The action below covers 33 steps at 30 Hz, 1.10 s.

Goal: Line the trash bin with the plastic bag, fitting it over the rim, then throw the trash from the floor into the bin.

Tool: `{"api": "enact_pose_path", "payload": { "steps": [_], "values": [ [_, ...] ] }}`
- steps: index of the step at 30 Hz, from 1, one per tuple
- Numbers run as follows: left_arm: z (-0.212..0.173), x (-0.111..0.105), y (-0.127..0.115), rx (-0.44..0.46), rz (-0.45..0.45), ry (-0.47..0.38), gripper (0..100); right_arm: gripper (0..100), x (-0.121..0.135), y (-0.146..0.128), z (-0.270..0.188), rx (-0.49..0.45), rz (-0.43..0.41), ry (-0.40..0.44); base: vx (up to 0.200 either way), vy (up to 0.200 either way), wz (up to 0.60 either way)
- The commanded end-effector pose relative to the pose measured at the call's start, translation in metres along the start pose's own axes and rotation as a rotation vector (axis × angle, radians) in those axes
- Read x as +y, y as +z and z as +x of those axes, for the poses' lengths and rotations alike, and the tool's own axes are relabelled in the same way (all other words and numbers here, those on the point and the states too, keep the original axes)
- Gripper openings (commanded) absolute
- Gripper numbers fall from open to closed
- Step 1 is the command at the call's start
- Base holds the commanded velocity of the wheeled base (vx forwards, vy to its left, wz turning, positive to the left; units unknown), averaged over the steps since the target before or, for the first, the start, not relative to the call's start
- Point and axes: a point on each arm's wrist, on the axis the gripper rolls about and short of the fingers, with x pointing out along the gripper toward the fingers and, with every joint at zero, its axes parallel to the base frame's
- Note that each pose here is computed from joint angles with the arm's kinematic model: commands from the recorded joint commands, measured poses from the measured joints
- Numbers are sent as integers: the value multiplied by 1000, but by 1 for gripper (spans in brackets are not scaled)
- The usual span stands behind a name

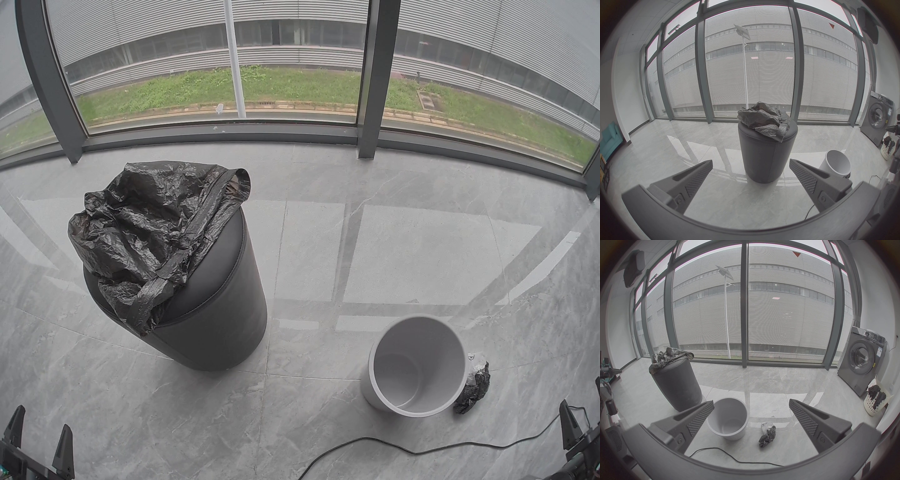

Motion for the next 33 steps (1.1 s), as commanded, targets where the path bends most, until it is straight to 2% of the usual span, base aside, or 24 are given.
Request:
{"api": "enact_pose_path", "payload": {
  "steps": [1, 4, 7, 10, 13, 16, 33],
  "values": [
    [0, 0, -5, 2, -2, 1, 100, 100, 0, -5, 0, 2, 0, 0, 200, 0, 0],
    [0, 0, -5, -1, -9, 3, 100, 100, 0, -5, 0, 2, 0, 0, 200, 0, 0],
    [0, 0, -5, -1, -15, 4, 100, 100, 0, -5, 0, 4, -1, 0, 0, 0, 0],
    [0, 0, -5, 2, 1, 1, 100, 100, 0, -5, 0, 2, 2, -1, 0, 200, 0],
    [0, 0, -5, 2, -2, 1, 100, 100, 0, -5, 0, 2, 0, -1, 200, 200, 0],
    [0, 0, -5, -3, -9, 1, 100, 100, 0, -5, 0, 2, 2, -1, 200, 0, 0],
    [0, 0, -6, 6, -2, 1, 100, 100, 0, -5, 0, 4, 2, -3, 0, 0, 0]
  ]
}}
